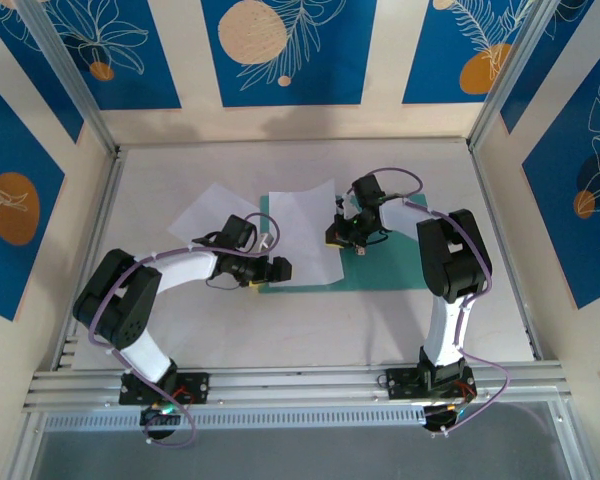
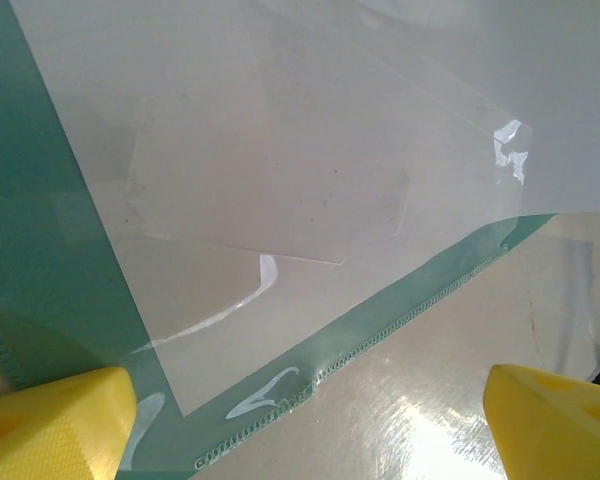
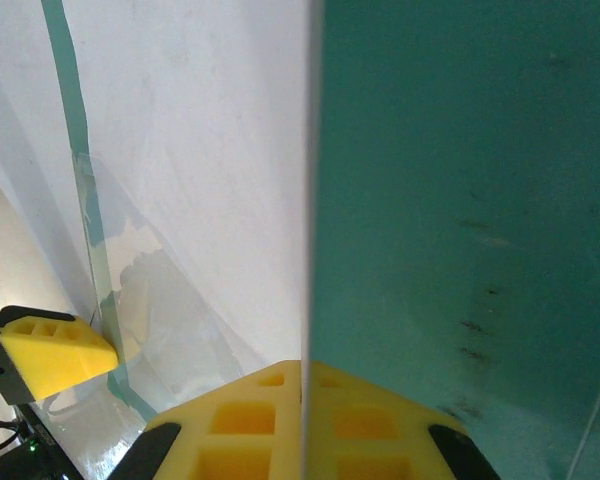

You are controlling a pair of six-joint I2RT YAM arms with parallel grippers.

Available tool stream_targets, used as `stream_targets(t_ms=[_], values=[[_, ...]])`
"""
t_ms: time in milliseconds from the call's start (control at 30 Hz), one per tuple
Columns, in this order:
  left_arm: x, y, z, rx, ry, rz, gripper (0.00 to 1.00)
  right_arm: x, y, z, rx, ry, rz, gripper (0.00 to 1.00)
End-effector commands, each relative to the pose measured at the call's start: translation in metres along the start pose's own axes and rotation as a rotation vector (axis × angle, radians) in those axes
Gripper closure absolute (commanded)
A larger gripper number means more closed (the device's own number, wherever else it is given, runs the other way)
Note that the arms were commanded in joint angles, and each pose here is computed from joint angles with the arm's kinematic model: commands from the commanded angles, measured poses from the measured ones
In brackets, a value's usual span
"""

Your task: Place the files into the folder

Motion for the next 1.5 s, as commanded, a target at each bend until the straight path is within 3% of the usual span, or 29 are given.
stream_targets(t_ms=[0,433,567,767,1100,1467], values=[[-0.003,0.008,-0.001,0.017,0.027,0.012,0.09,-0.006,0.004,-0.005,0.038,0.04,0.011,0.95],[-0.001,-0.001,0.016,0.03,-0.009,-0.012,0.06,-0.006,0.006,-0.011,0.032,0.05,-0.013,0.95],[-0.001,-0.002,0.03,0.124,-0.044,-0.041,0.07,-0.006,0.008,-0.011,0.028,0.045,-0.014,0.95],[-0.007,0.002,0.041,0.188,-0.064,-0.017,0.1,-0.008,0.009,-0.012,0.033,0.042,-0.026,0.95],[-0.02,0.004,0.025,0.126,-0.029,0.03,0.16,-0.012,0.009,-0.011,0.033,0.04,-0.054,0.95],[-0.021,0.01,0.023,0.179,-0.023,0.02,0.3,-0.012,0.001,0.0,0.013,0.011,-0.064,0.95]])
Point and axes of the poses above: each hand's point on the last joint's axis, 136 mm out from that joint toward the fingers, its own z axis back along the fingers, its own y axis along the line the jaws close on, x = y × z, the point moved 5 cm from there along z, back along the fingers, and after that the axes turned 5 degrees about z, right-handed, at the moved point
